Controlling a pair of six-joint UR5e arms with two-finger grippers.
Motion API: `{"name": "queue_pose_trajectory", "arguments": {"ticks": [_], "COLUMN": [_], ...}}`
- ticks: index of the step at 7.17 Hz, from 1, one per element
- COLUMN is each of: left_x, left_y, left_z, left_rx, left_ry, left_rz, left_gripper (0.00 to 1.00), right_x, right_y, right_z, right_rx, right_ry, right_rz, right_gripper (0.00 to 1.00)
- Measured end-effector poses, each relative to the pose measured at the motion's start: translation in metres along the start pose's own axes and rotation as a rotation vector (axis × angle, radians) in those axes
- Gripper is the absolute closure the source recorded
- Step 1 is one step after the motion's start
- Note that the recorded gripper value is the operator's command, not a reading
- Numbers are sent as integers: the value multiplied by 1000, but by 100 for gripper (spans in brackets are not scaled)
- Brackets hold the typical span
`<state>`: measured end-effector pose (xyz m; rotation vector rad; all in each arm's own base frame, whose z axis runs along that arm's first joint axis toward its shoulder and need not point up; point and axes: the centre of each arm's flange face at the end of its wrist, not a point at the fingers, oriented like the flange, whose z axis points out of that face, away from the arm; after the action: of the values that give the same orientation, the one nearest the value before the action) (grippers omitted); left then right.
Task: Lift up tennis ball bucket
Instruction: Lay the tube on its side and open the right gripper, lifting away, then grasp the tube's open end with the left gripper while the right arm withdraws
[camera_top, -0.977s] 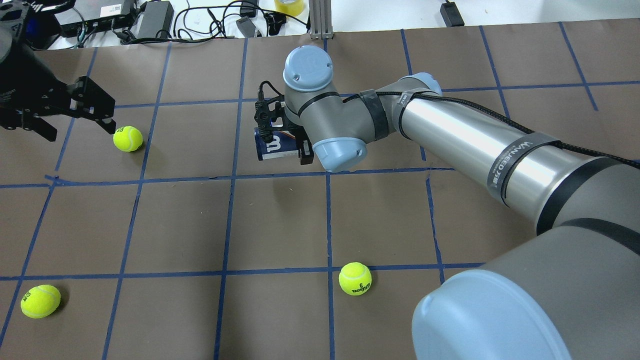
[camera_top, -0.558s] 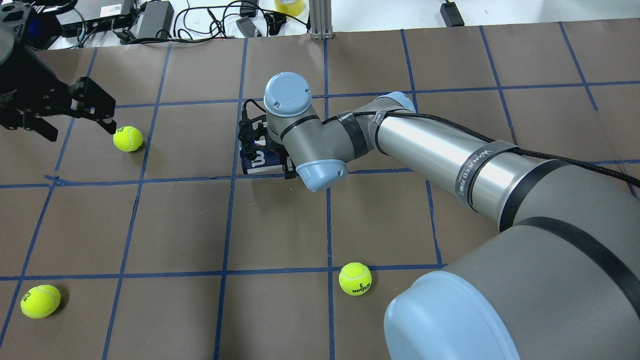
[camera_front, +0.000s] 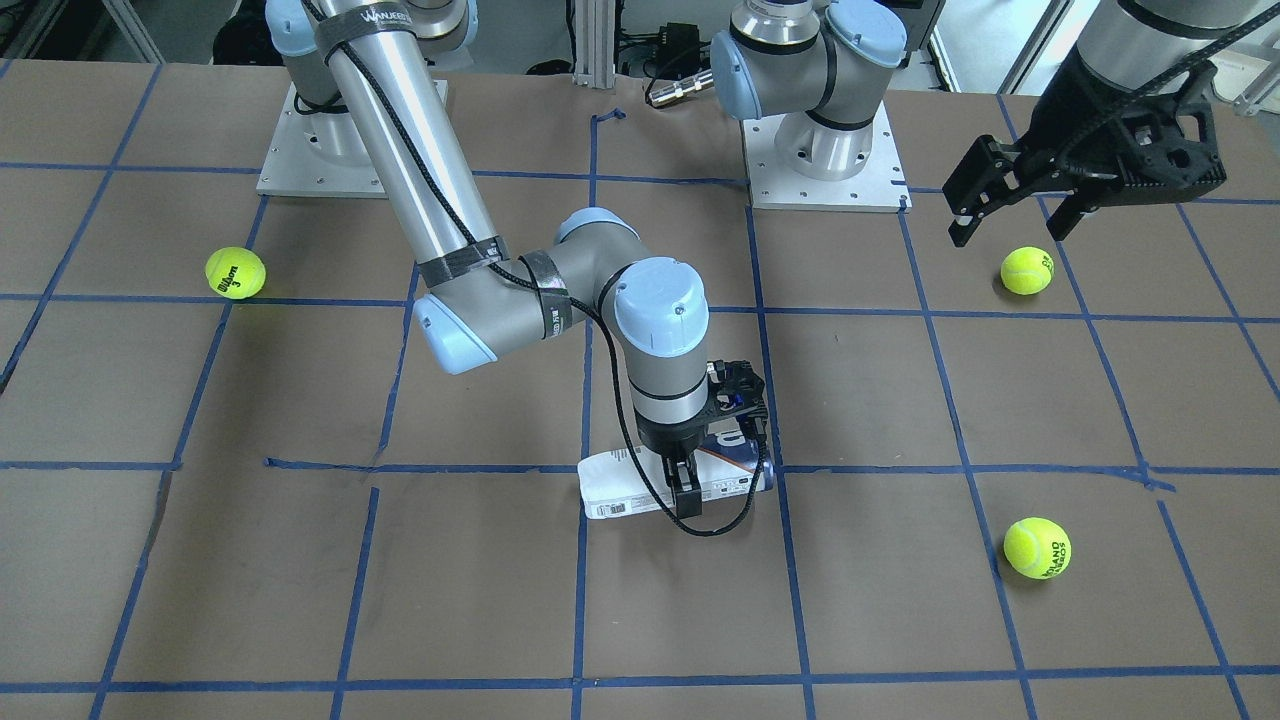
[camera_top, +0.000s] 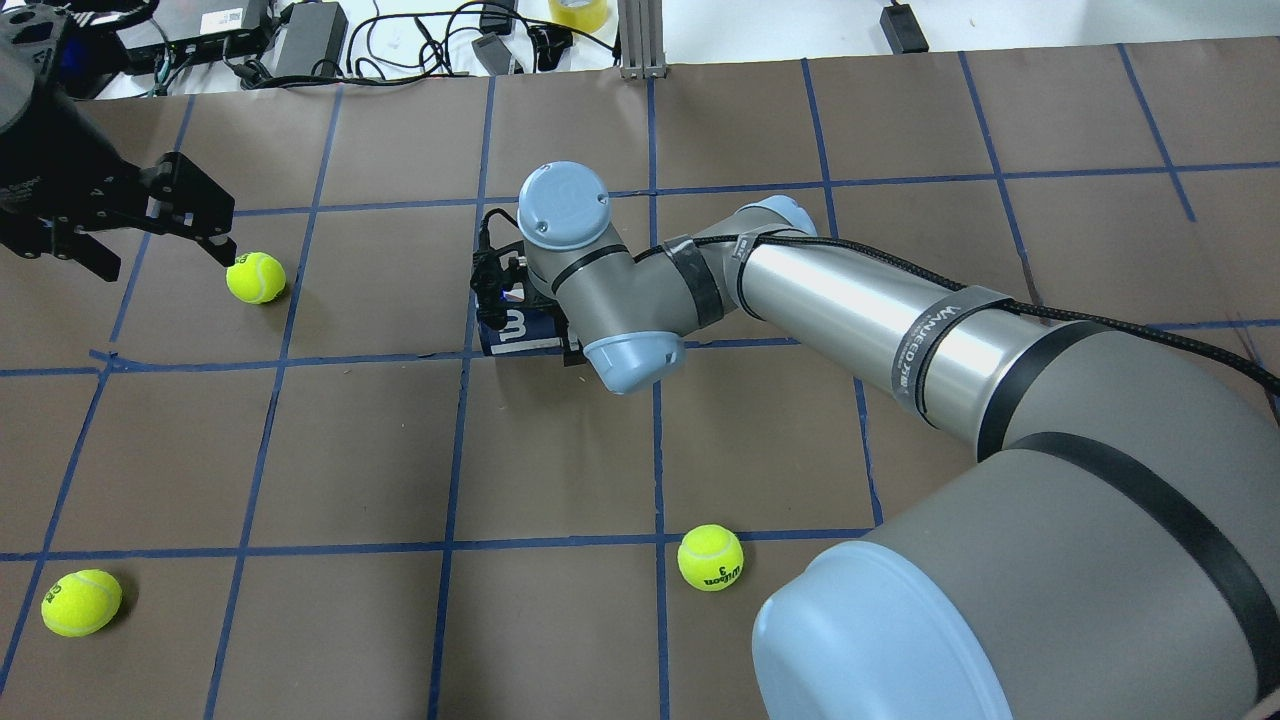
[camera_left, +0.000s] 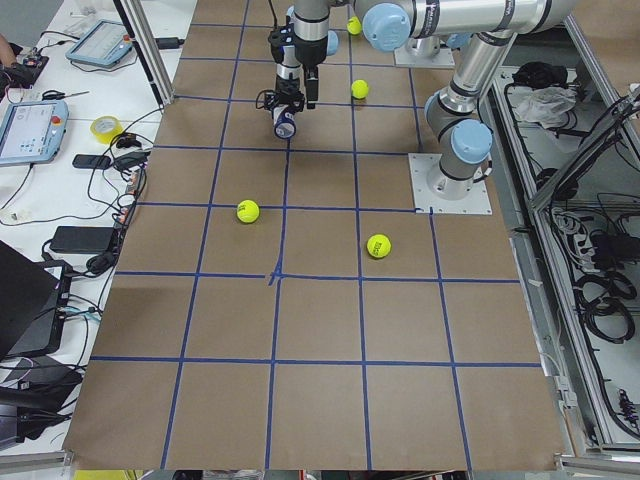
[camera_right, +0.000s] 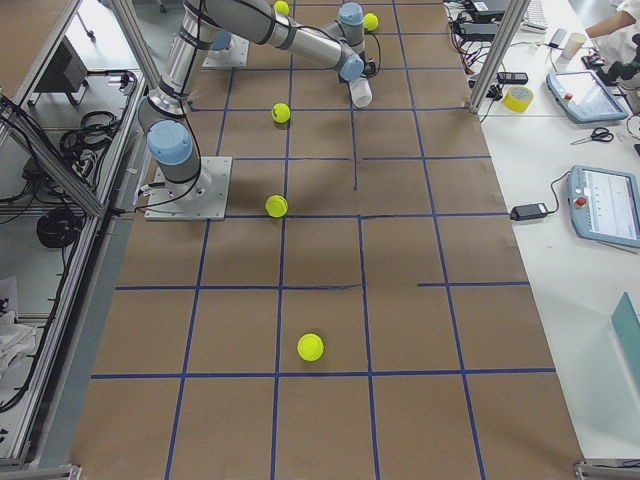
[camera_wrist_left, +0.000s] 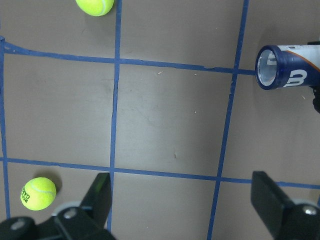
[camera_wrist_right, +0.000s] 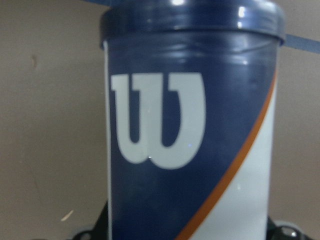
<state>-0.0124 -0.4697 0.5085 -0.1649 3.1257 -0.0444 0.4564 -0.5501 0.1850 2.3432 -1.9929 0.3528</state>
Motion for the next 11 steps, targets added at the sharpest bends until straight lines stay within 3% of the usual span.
{"name": "queue_pose_trajectory", "arguments": {"ticks": [3,5,8,11], "left_x": [4,5,5,13], "left_y": [-5,-6,-6,-4], "left_z": [3,4,6,33], "left_rx": [7,10,6,-39], "left_ry": [46,58,63,127], "left_rz": [11,13,17,44], "left_gripper": [0,0,0,0], "right_x": [2,15,47,69], "right_y": [2,14,78,188], "right_z": [-5,-26,-101,-180], "right_rx": [-5,3,61,78], "right_ry": [-1,16,10,7], "right_rz": [18,61,196,458], "right_gripper": [0,0,0,0]}}
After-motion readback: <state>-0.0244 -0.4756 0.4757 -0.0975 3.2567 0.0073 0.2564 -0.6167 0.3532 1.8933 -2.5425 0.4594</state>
